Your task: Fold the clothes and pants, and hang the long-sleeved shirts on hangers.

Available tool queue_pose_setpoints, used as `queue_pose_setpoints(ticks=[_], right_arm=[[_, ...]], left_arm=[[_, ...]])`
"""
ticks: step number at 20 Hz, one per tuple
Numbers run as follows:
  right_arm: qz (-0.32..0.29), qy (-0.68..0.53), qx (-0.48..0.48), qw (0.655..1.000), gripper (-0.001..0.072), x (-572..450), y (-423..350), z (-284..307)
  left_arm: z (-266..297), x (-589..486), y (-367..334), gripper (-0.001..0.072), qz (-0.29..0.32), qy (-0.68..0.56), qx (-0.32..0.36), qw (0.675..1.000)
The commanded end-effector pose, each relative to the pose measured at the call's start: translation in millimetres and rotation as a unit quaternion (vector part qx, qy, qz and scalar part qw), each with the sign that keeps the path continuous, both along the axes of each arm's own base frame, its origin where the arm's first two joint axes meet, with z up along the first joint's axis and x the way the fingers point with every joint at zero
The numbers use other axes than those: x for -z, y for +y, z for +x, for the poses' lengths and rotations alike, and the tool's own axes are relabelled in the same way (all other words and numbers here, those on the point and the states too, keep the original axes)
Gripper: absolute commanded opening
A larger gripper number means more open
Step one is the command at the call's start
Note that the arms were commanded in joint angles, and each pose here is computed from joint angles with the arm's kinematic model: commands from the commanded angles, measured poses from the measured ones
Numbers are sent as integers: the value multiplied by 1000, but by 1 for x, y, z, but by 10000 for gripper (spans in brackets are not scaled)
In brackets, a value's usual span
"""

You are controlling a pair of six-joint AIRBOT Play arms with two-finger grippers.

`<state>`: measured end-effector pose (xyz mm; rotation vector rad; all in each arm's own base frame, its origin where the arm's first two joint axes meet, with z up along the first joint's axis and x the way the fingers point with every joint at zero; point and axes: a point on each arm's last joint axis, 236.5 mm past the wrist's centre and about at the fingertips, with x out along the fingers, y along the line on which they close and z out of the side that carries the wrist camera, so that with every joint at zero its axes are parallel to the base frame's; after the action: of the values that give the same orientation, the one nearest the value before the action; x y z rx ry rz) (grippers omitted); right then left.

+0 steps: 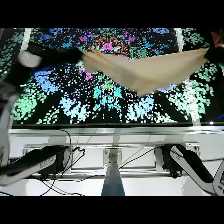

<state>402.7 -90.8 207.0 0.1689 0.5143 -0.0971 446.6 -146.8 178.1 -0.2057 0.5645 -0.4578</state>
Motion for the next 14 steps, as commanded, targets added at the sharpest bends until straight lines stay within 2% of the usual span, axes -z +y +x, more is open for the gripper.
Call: queue_pose_setpoints(ticks=[1, 4, 7, 11, 14], right_arm=[[10, -64, -8, 998, 9, -56, 23, -29], [12, -33, -39, 999, 9, -56, 47, -64], [36, 85, -91, 992, 9, -12, 76, -104], [77, 205, -128, 967, 9, 47, 97, -139], [129, 246, -133, 951, 8, 95, 108, -142]], left_arm=[[-35, -109, 85, 16, 102, -151, -84, 980], [-80, -165, 113, 15, 139, -224, -124, 957], [-102, -170, 112, 16, 146, -223, -117, 957], [-101, -81, 99, 15, 169, -59, -53, 982], [-92, 11, 95, 16, 175, 89, -10, 981]])
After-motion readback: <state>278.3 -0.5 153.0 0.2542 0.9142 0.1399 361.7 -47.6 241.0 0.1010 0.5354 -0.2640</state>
